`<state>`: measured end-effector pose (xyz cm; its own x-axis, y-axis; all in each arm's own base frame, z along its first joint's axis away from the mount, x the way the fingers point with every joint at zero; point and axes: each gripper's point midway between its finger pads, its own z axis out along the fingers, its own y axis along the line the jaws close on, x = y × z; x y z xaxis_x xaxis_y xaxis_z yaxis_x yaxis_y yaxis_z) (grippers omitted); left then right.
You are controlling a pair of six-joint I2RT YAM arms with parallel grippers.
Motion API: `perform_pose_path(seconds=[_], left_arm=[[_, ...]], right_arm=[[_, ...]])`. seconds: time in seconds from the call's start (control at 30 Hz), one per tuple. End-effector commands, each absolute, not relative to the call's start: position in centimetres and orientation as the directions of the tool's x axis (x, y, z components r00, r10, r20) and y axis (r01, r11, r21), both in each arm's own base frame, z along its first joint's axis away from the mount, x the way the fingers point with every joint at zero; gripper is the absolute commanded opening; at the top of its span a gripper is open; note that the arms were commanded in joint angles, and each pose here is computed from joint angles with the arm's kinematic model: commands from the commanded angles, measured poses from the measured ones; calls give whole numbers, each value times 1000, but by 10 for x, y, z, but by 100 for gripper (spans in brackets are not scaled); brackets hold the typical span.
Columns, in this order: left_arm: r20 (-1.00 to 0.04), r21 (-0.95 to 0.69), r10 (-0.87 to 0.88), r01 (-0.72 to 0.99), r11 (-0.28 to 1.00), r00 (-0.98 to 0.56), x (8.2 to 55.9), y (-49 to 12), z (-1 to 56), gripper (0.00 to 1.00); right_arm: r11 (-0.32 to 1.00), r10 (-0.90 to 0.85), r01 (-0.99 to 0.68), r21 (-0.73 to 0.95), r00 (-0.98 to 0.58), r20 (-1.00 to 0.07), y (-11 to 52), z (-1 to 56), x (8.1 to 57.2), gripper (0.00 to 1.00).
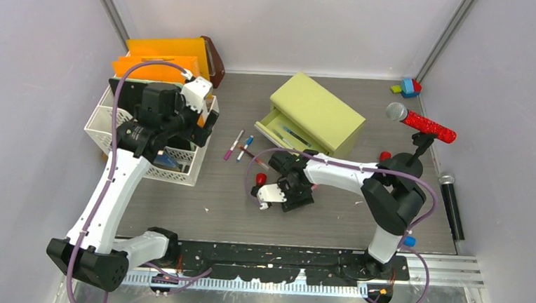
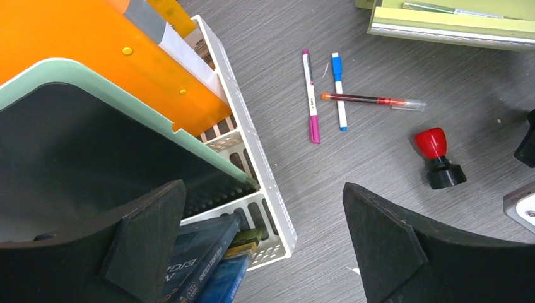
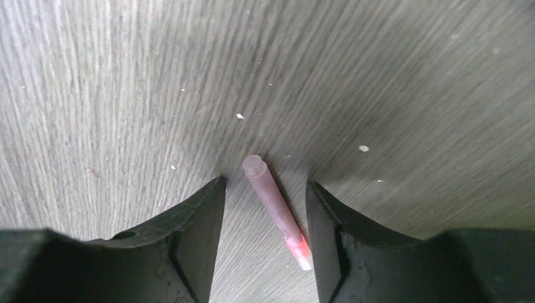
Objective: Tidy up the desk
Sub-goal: Pick up the stationery from the center of the board.
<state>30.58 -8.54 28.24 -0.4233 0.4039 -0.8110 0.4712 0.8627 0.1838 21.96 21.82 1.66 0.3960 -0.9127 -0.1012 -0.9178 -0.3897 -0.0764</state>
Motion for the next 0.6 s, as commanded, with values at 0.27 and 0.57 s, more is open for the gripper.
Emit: perform_pose_path(seconds=[0.27,0.57], left_arm=[[-836,213,410,472,855,-364,309,-85,295,100],[-850,213,393,452,866,-352,313,-85,298,100]], right_arm=[[-384,-921,-923,15,381,-85,222,20,214,20],[-184,-942,-982,36,166,-290,266,103,195,17]])
